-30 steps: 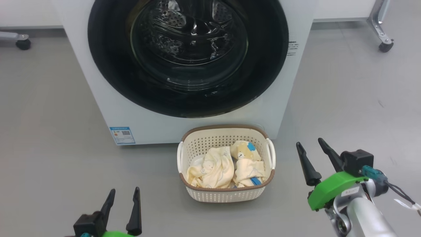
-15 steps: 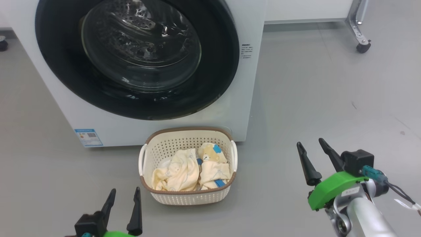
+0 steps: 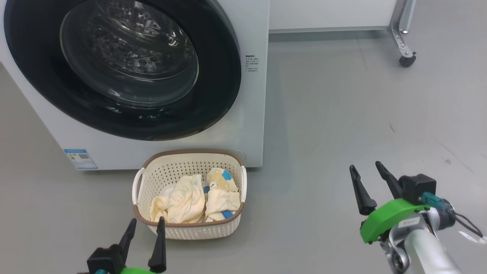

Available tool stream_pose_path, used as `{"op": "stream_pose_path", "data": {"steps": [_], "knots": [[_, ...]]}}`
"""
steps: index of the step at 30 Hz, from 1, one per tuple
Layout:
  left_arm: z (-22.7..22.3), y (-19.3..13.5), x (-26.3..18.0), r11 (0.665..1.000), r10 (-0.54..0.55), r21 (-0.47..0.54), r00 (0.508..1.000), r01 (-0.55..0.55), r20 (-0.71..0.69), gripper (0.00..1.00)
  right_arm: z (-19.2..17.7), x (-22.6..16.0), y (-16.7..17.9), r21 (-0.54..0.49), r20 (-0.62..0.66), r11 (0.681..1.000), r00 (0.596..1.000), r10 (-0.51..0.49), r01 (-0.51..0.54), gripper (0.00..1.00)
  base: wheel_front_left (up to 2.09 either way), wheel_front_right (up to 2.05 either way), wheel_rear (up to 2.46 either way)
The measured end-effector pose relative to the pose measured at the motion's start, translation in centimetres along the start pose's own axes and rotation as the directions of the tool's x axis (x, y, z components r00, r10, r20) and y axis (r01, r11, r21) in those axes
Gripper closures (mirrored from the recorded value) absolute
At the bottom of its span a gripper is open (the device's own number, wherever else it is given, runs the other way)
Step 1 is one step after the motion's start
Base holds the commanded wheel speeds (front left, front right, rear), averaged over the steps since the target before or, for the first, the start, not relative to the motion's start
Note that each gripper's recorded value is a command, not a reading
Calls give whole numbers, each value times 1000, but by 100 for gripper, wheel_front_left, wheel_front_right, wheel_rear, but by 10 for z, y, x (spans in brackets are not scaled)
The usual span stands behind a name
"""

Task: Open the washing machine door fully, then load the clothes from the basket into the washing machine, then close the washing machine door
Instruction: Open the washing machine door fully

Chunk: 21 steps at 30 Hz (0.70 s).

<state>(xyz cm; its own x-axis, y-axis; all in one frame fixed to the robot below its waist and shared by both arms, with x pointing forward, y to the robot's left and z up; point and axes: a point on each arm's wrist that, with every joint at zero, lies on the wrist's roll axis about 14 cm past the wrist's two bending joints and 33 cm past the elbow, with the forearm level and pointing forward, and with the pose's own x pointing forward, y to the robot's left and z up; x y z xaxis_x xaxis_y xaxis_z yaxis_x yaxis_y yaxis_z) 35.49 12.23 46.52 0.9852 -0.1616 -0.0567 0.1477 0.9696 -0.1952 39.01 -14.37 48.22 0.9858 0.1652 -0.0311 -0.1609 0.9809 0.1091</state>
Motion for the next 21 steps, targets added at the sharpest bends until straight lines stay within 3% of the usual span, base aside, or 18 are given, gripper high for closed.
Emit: {"op": "stream_pose_path", "data": {"steps": [21], "knots": [[8,1,0,1000,5,4,1000,-5,25,0,-2,0,3,-3,-6,1000,1000,11,-11,0,7,7,-15]]}}
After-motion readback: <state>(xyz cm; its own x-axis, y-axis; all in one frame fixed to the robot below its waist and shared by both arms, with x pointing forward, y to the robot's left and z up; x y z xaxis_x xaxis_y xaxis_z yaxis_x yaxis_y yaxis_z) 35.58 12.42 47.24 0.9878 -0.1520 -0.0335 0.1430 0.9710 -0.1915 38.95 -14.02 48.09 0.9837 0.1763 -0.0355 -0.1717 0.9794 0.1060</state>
